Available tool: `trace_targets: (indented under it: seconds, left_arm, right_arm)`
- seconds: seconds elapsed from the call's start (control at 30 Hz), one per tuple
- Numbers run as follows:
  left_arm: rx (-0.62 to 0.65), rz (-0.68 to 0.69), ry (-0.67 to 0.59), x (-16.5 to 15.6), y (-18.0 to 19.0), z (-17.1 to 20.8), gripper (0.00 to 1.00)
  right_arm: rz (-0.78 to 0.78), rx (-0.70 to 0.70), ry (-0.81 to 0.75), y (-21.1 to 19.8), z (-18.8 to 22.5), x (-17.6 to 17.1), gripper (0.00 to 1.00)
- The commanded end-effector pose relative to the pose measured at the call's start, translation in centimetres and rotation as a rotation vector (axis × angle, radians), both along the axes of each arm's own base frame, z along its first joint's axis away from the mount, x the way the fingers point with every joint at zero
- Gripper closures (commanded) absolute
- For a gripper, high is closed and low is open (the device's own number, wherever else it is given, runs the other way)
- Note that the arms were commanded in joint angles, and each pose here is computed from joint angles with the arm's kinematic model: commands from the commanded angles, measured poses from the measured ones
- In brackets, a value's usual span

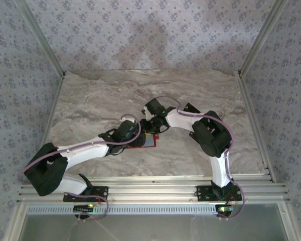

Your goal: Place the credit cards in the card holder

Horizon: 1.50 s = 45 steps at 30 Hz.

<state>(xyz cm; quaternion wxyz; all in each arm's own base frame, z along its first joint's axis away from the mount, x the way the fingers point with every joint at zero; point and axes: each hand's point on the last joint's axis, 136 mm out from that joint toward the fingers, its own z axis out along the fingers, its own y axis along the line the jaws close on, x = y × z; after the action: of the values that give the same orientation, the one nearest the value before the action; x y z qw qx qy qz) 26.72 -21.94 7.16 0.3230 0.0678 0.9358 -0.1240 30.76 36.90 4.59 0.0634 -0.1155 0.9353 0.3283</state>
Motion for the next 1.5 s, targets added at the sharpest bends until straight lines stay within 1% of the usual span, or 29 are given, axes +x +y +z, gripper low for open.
trace_targets:
  seconds: [0.0,0.17,0.33,0.6,0.77,0.87,1.27,1.47]
  left_arm:
    - [0.037,0.009,0.020,-0.4,1.1,-0.8,0.00]
    - [0.044,-0.020,0.037,-0.5,0.6,-1.5,0.00]
    - [0.056,-0.018,0.046,-0.2,0.3,-2.4,0.00]
    - [0.130,0.024,0.085,-0.3,1.5,-4.9,0.01]
    - [0.142,0.039,0.099,-1.0,2.4,-5.8,0.03]
    - [0.142,0.047,0.100,-1.2,2.7,-5.9,0.03]
    - [0.143,0.058,0.102,-1.4,3.0,-6.1,0.04]
    - [0.145,0.058,0.104,-1.4,3.1,-6.3,0.04]
  right_arm:
    - [0.014,-0.009,0.038,0.6,-0.3,-0.6,0.49]
    - [0.020,-0.014,0.041,1.0,-0.4,-0.7,0.49]
    - [0.022,-0.017,0.042,1.1,-0.4,-0.8,0.48]
    - [0.025,-0.006,0.032,1.1,0.3,-0.6,0.49]
    - [-0.012,-0.010,-0.030,-0.4,2.1,0.3,0.49]
    - [-0.028,-0.022,-0.040,-1.4,2.2,0.7,0.49]
    - [-0.039,-0.054,-0.003,-2.4,-0.5,0.3,0.49]
    - [-0.023,-0.050,0.016,-2.0,-1.2,-0.1,0.49]
